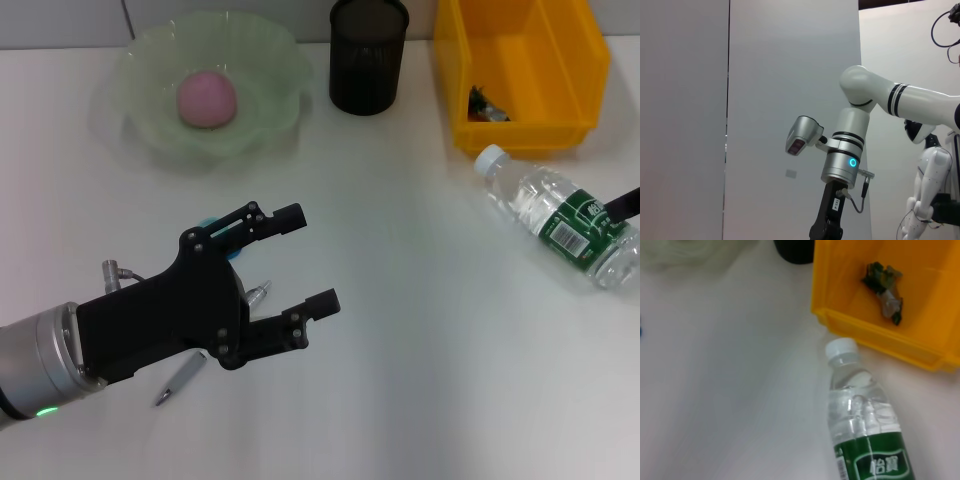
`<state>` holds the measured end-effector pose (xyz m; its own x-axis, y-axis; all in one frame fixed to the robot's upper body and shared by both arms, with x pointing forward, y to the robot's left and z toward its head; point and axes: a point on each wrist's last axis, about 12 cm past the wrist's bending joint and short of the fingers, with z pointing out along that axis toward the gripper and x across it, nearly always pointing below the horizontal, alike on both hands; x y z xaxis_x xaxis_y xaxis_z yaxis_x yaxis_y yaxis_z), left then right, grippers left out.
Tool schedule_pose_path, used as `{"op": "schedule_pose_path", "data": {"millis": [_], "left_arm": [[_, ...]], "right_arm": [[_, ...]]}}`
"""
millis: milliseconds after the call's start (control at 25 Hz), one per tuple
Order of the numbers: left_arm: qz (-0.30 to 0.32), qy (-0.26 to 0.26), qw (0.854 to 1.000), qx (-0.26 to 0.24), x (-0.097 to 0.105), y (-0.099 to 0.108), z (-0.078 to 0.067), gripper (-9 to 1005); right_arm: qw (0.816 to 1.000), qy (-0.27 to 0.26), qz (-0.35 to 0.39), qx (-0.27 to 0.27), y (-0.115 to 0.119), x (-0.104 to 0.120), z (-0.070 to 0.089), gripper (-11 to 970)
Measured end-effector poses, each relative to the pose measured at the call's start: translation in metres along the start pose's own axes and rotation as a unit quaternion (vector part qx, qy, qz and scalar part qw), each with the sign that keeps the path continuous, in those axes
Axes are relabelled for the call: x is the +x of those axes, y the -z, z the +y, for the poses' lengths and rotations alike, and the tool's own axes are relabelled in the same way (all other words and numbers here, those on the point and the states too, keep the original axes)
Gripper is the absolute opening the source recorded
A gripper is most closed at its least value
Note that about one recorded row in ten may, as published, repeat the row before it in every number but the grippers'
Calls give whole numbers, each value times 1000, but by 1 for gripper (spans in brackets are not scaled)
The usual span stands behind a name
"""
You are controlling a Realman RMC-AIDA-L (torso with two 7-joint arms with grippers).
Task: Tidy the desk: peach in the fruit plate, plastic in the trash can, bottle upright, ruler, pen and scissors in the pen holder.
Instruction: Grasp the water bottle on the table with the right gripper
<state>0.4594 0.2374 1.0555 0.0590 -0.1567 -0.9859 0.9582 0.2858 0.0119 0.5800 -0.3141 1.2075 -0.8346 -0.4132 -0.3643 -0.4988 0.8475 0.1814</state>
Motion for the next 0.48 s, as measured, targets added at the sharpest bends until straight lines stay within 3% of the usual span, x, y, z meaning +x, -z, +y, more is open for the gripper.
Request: {"op": "schedule_pose_path", "data": {"millis": [360, 480], "left_arm": [[1, 1, 1000, -1, 0, 0, 0, 700], [1, 1, 1000, -1, 0, 0, 0, 699]], "right_arm": [[998, 18, -56, -26, 4, 1, 1, 793], [999, 13, -31, -33, 4, 2, -4, 799]]}}
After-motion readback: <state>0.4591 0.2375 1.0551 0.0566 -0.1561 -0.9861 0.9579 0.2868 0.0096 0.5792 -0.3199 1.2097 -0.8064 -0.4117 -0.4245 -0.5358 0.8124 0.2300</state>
